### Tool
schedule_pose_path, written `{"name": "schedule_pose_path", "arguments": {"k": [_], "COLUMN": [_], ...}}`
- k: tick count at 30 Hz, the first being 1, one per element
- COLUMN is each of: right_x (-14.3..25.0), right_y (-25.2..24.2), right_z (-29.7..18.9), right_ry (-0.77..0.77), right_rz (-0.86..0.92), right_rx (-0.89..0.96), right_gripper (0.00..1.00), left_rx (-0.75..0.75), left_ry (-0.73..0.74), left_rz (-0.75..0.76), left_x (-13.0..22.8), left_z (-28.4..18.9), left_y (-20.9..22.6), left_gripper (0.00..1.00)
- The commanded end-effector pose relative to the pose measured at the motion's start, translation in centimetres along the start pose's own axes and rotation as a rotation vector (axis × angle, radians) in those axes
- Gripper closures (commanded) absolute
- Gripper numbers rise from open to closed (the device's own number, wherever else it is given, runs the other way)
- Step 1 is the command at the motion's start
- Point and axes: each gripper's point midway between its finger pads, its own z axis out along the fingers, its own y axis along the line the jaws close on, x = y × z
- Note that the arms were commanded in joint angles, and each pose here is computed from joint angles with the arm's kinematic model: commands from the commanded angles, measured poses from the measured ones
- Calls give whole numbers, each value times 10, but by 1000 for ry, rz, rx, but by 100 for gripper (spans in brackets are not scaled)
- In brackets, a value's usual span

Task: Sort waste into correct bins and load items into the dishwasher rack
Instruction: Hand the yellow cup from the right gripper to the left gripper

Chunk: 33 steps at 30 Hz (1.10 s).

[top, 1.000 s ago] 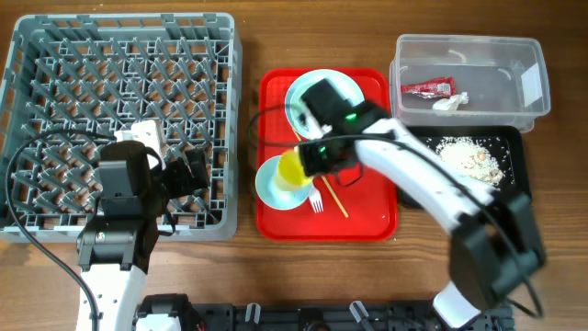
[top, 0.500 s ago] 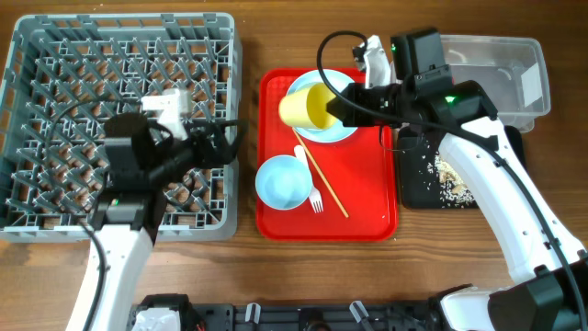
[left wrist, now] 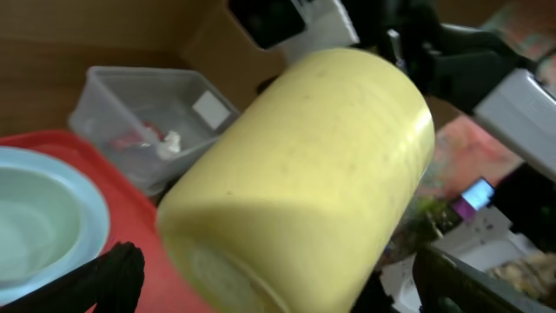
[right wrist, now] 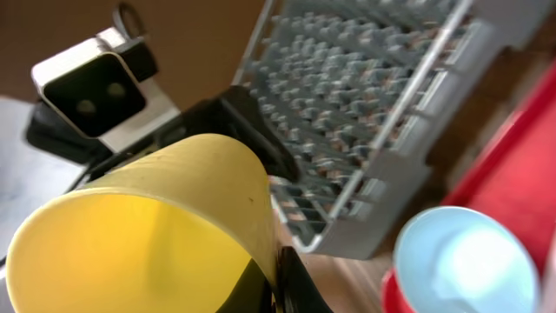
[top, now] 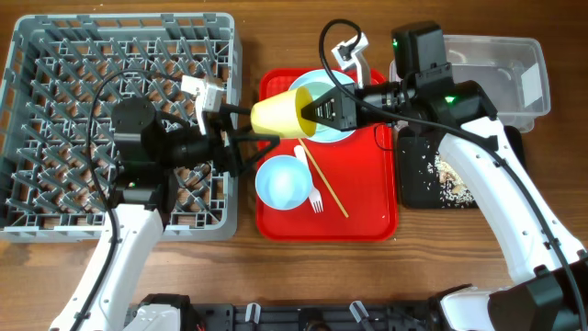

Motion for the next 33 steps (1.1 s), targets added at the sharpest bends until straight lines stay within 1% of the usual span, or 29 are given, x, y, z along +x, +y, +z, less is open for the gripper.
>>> {"name": "schedule_pose_path", "arguments": {"k": [1,3,5,7,11,13,18,26,30,33], "right_x": [5,5,5,5,5,5,6,7,8,9], "right_y": [18,18,18,18,18,17,18,18,17,17], "right_z": [1,1,1,1,1,1,1,1,1,1], "right_ry": [39,39,39,39,40,41,44,46,50,54], "right_rz": [-16,-12,-11,-8,-1,7,10,14,22,29], "right_rx": [-113,-113,-113,-112,-112,-112,-112,-112,-111,-109], "right_gripper": [96,96,96,96,96,96,96,96,96,96], "left_rx": [93,110,126,135,140,147,152,163,163,167], "left_ry": [37,31,24,15,8,14,14,-2,-2,0], "left_rz": [51,75,105,129,134,135,146,206,207,207], "left_x": [0,-3,-6,-10,-13,-11,-12,-17,-17,-16], "left_z": [7,9,11,11,10,11,12,11,11,12], "left_y": [-21,-27,-33,-37,-40,-41,-43,-49,-48,-49], "left_gripper": [3,6,12,16,18,21,20,18,18,20]}}
